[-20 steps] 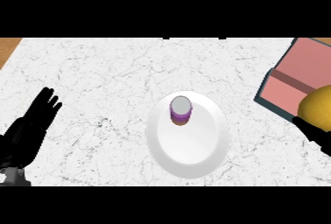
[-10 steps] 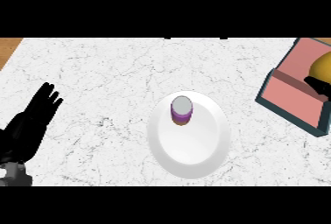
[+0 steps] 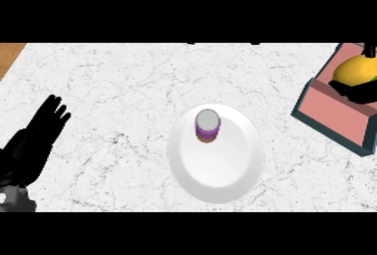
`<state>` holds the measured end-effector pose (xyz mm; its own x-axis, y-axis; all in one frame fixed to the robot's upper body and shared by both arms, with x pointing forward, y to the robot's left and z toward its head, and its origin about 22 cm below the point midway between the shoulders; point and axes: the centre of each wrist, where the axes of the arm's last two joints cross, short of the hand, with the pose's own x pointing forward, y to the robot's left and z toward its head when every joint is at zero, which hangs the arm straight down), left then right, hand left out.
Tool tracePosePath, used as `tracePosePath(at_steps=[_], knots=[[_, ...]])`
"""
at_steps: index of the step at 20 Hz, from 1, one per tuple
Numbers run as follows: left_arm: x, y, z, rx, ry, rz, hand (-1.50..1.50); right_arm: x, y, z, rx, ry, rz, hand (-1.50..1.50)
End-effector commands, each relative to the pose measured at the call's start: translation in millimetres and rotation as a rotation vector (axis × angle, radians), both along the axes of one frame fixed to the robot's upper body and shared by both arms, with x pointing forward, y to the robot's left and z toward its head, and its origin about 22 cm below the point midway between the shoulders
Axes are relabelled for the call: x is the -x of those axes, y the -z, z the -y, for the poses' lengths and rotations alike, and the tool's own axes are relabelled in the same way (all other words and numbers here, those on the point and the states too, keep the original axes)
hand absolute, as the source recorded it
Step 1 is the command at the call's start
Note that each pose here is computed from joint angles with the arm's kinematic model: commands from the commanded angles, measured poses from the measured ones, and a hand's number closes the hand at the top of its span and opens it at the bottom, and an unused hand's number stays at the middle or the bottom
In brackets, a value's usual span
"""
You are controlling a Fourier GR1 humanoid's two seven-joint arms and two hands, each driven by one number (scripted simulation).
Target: Pick the lemon from the plate and place it in the cardboard box
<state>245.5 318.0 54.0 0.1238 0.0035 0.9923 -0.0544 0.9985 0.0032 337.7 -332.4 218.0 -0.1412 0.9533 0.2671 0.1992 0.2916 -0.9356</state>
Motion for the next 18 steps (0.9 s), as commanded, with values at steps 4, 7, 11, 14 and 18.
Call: tracePosePath(at_steps=[4,7,11,14,18], knots=[[-6.5,-4.3,-3.4,0.005,-0.004,0.012,0.00,-18.2,57.1,17.5,-0.054,-0.006,-0.222,1.50],[1.3,3.1,-2.0,-0.002,-0.017,0.007,0.00,-17.2,87.7,30.6,-0.068,0.118,-0.286,-1.50],[-2.9,13.3,7.9,-0.014,-0.007,-0.007,0.00,-22.7,97.9,42.4,-0.058,0.038,-0.356,-1.50],[2.1,17.7,0.7,-0.011,-0.012,-0.004,0.00,-11.1,96.3,57.4,-0.138,-0.035,-0.253,-1.50],[4.5,-3.5,-5.2,-0.008,-0.005,0.003,0.00,-23.9,85.6,42.7,-0.447,-0.025,-0.098,-1.50]])
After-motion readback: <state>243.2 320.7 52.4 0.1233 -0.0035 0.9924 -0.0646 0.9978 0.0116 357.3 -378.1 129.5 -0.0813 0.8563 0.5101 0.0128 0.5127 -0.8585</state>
